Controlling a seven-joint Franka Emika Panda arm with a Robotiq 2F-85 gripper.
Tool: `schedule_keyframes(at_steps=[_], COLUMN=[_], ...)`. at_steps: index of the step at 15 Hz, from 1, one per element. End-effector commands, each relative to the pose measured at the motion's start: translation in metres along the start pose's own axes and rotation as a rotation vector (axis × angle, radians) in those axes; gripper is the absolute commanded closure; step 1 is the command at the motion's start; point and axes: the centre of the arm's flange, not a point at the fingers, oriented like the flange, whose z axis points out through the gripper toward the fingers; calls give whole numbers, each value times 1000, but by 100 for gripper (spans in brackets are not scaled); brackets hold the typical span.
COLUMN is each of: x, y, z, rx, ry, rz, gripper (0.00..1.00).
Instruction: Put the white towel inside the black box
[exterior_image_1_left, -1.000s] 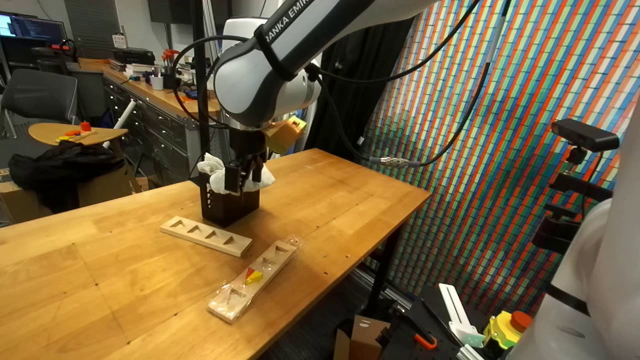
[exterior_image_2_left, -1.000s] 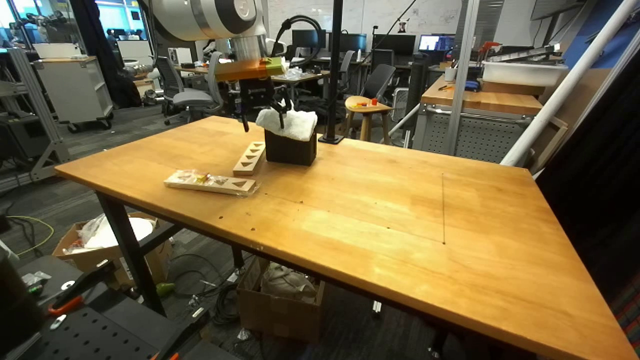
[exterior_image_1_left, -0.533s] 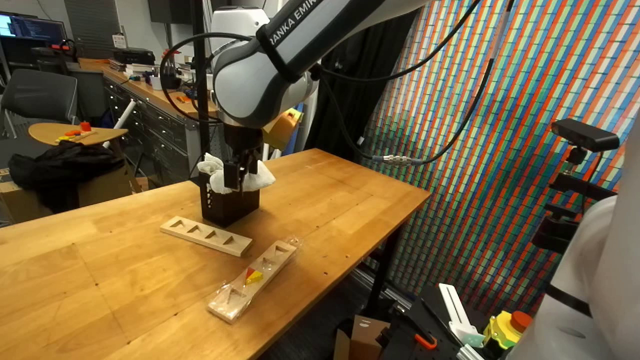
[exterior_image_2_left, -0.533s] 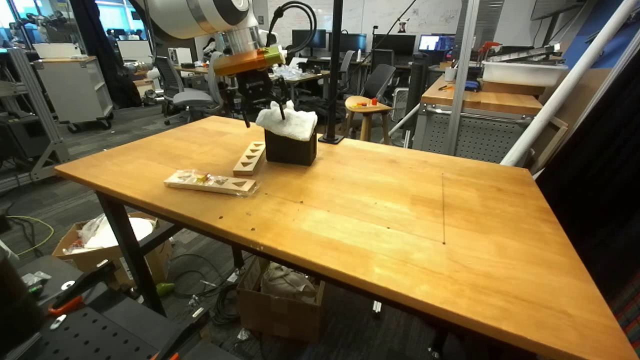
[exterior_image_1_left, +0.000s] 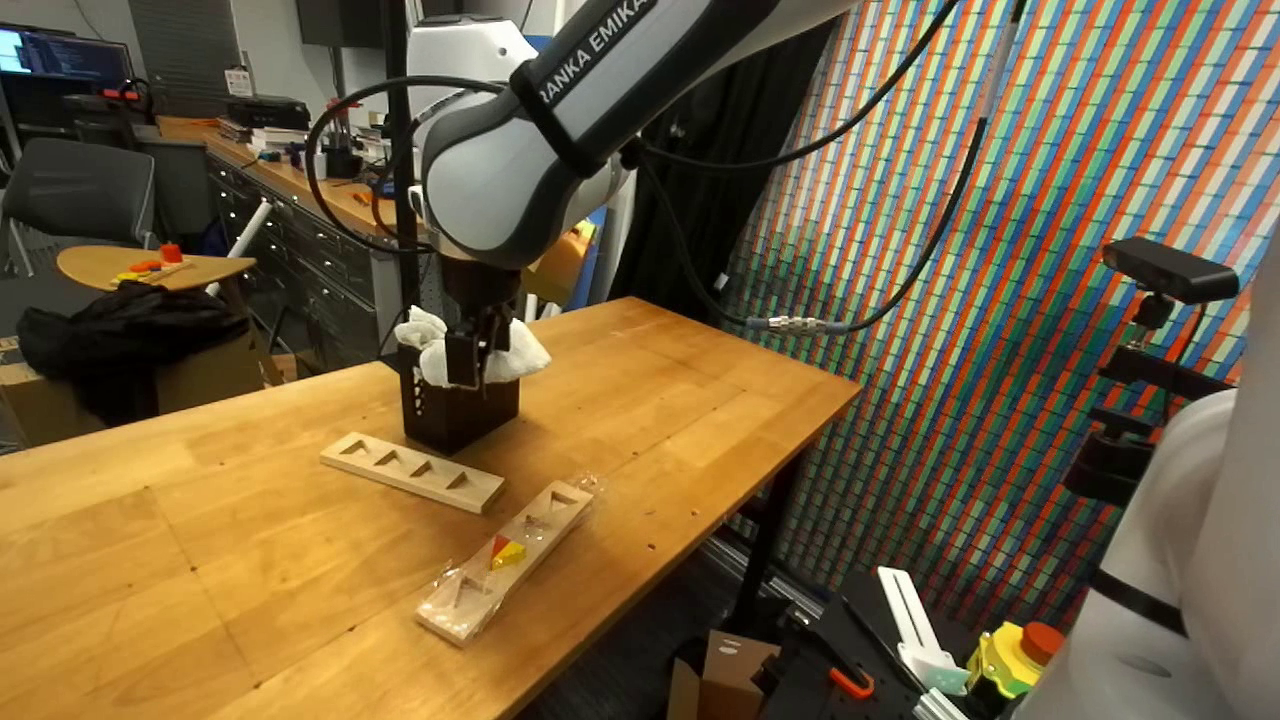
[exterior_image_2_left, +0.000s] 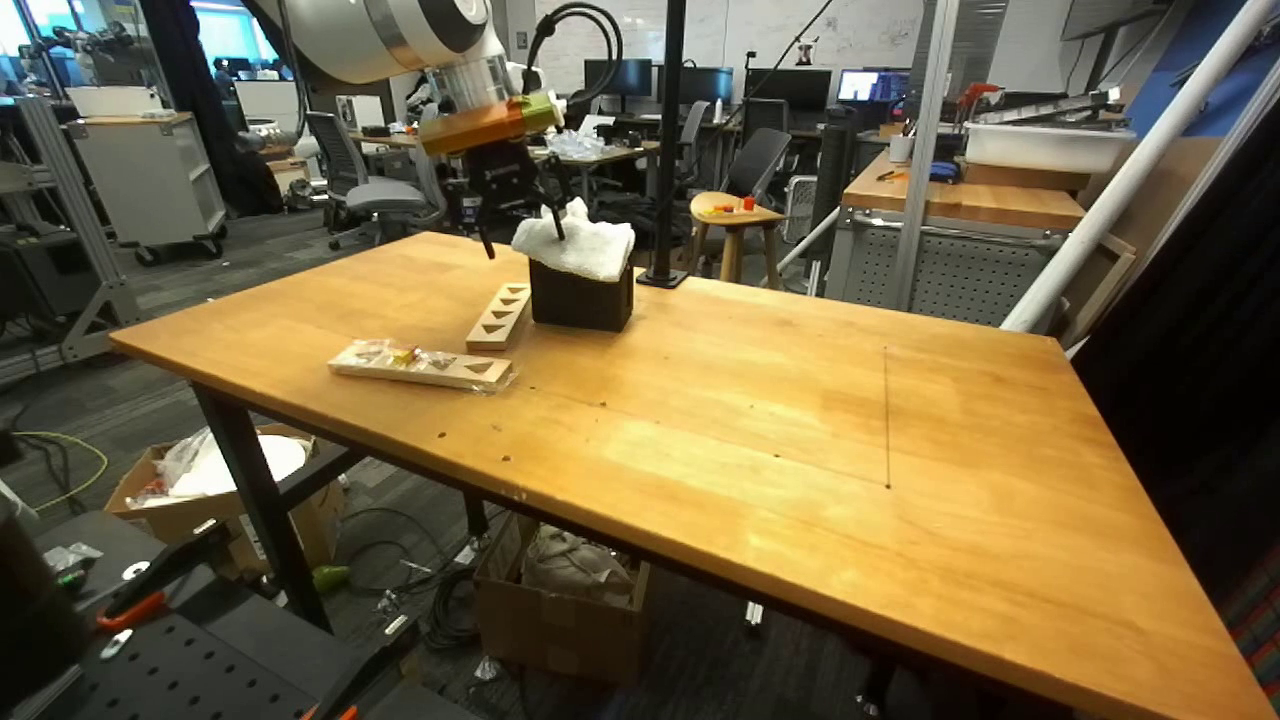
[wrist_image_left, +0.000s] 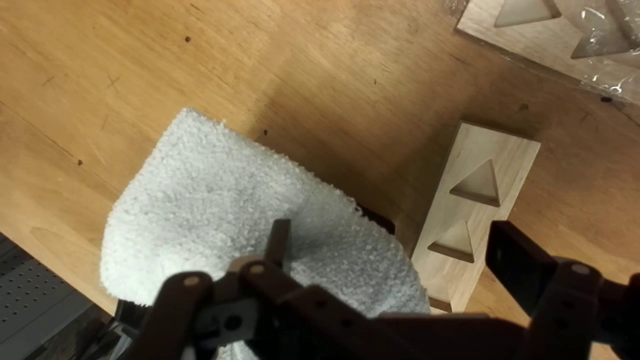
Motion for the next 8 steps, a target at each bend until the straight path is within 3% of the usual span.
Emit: schedule_keyframes(at_steps=[1, 8], x=[1, 1], y=[3, 24], z=[-6, 11], rx=[-52, -60], ry=[0, -13], rz=[-30, -45], gripper=[0, 0])
